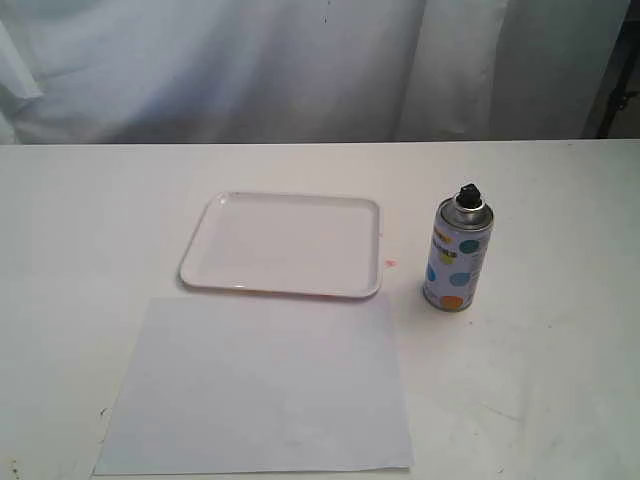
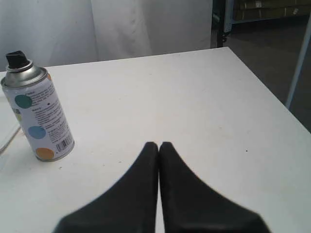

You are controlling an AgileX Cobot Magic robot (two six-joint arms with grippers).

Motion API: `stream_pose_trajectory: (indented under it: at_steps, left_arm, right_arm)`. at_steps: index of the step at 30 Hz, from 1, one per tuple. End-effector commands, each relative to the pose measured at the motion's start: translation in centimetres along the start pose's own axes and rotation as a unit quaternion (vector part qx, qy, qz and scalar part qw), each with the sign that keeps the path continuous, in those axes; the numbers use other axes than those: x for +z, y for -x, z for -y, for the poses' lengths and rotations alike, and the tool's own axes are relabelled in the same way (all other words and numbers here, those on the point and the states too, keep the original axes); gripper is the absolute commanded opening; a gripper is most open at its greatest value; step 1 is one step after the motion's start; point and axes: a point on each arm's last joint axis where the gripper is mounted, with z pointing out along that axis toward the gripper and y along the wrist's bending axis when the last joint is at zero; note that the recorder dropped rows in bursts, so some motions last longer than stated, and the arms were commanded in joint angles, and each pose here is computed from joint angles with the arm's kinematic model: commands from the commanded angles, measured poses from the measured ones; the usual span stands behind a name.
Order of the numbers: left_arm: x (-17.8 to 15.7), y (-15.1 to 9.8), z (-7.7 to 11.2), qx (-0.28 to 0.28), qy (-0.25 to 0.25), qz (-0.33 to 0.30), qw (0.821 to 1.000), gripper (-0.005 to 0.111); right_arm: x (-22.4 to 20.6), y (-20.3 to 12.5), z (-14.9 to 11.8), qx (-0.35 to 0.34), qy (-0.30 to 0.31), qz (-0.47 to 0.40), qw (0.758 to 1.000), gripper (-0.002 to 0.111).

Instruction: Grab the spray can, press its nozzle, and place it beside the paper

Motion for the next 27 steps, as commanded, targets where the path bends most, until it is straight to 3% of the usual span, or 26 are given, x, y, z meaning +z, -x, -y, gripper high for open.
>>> stream_pose_trajectory:
  at_steps: [1,7,14,21,27]
  left_arm:
    - [0.0,0.0,0.0,0.0,0.001,0.007,1.0,0.0]
    - [0.0,0.0,0.0,0.0,0.001,0.007,1.0,0.0]
    - [0.0,0.0,0.0,0.0,0.001,0.007,1.0,0.0]
    - [0.0,0.0,0.0,0.0,0.001,0.007,1.0,0.0]
    - [0.0,0.0,0.0,0.0,0.001,0.007,1.0,0.0]
  right_arm:
    - [0.0,-0.1,0.0,-0.003,-0.003,0.0,1.0,0.0]
    - [0.0,0.1,0.0,0.01,0.003,0.011,1.0,0.0]
    - [-0.2,2.0,-0.1,0.035,0.011,0.115,0.993,0.0]
    - [-0.3,2.1,-0.1,0.035,0.011,0.123,0.992,0.0]
    - [-0.6,3.3,-0.1,0.036,0.011,0.187,0.982,0.0]
